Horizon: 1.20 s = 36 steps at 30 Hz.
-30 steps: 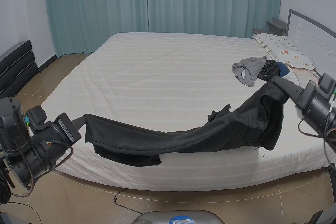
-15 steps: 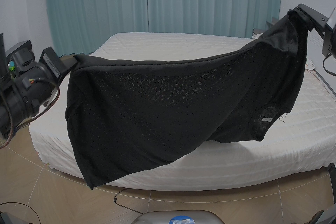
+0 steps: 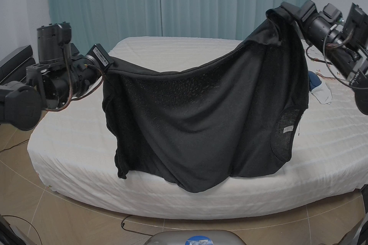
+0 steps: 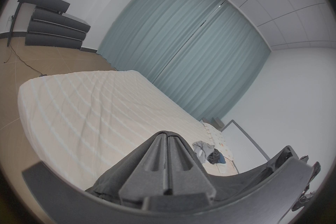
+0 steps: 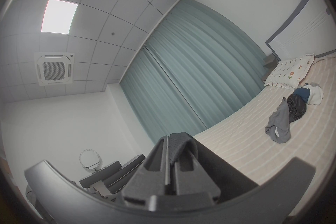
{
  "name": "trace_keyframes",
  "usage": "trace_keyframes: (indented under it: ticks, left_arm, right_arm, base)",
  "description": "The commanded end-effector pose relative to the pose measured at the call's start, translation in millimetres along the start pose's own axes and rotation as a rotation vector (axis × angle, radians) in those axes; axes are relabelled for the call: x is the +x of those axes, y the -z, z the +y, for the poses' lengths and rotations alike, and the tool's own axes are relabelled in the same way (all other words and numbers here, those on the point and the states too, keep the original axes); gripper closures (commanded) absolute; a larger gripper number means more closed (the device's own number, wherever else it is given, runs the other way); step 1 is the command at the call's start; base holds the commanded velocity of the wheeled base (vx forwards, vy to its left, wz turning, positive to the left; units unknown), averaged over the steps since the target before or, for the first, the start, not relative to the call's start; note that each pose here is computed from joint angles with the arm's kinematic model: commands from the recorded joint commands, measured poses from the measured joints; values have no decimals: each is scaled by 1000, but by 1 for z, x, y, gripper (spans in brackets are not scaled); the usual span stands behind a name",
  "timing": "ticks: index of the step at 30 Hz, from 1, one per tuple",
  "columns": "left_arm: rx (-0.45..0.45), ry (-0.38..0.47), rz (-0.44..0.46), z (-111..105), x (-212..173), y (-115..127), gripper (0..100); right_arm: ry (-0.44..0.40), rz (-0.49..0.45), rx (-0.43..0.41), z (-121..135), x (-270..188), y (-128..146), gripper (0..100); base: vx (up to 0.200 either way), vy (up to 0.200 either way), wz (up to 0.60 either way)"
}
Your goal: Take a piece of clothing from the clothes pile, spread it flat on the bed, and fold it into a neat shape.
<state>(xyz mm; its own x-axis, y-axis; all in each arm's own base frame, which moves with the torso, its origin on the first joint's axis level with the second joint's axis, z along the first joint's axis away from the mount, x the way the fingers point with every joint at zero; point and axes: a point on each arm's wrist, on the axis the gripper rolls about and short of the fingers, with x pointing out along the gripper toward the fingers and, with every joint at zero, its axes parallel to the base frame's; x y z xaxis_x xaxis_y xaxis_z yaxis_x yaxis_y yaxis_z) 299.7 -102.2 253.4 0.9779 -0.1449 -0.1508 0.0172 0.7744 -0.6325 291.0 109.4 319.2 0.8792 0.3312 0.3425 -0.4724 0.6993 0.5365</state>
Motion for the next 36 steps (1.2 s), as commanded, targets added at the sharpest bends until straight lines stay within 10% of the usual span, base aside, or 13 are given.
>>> trace_keyframes:
  ticks: [1, 25, 26, 27, 36]
  left_arm:
    - [10, -99, 50, 27, 68, 22, 100]
    - [41, -242, 190, 93, 195, 124, 100]
    - [35, -253, 196, 98, 199, 129, 0]
    - [32, -262, 201, 101, 202, 132, 0]
    - [20, -341, 215, 130, 214, 146, 0]
  right_arm:
    - [60, 63, -5, -39, 50, 50, 100]
    - [395, 231, -45, -186, 90, 209, 100]
    - [400, 244, -44, -193, 91, 218, 100]
    - [405, 248, -45, -196, 91, 222, 0]
    - [528, 342, -35, -241, 77, 249, 0]
  base:
    - [200, 0, 0]
    - [75, 0, 0]
    - [0, 0, 0]
    - [0, 0, 0]
    - [0, 0, 0]
